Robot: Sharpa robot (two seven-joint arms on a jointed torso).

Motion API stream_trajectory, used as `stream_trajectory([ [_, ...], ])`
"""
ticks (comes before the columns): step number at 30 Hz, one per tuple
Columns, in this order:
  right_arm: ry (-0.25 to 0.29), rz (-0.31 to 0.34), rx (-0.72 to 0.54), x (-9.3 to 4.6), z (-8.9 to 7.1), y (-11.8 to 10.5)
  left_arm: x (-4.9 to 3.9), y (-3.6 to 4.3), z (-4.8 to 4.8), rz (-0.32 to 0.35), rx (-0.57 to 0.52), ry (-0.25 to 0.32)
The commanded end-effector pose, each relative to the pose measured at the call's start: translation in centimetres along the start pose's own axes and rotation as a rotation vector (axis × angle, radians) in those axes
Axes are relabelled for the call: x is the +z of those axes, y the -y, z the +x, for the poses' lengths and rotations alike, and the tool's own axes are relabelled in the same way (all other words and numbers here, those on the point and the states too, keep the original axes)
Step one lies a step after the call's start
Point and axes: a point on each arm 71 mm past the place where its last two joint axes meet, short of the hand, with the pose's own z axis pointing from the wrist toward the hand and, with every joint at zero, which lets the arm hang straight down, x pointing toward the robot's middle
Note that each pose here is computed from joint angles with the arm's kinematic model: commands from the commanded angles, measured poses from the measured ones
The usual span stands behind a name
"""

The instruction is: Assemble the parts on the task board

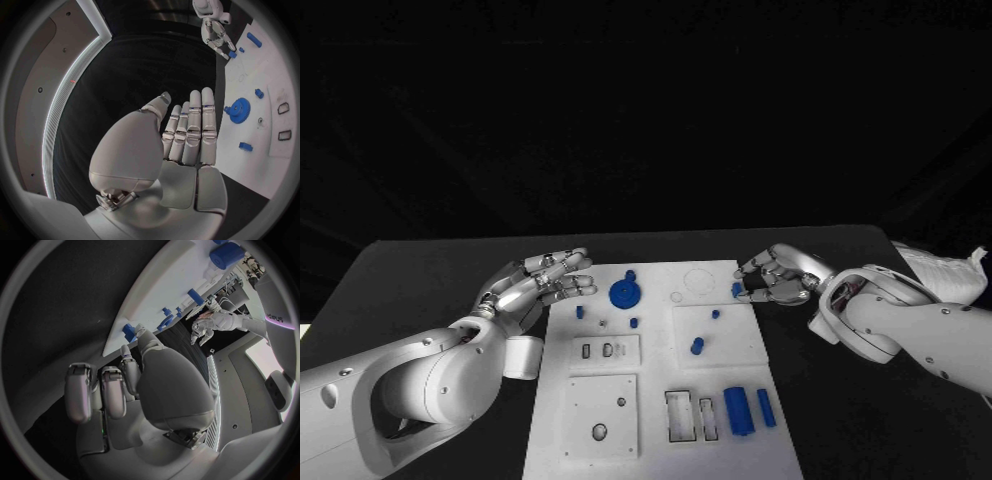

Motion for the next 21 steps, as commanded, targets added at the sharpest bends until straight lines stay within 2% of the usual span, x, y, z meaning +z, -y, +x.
stream_trajectory([
  [1,-0.027,-0.013,-0.006,0.11,0.31,-0.13,0.03,0.03,0.27,0.006,-0.012,-0.022],
  [21,-0.059,-0.014,-0.007,0.54,0.89,-0.32,0.03,0.01,0.26,0.004,-0.012,-0.022],
])
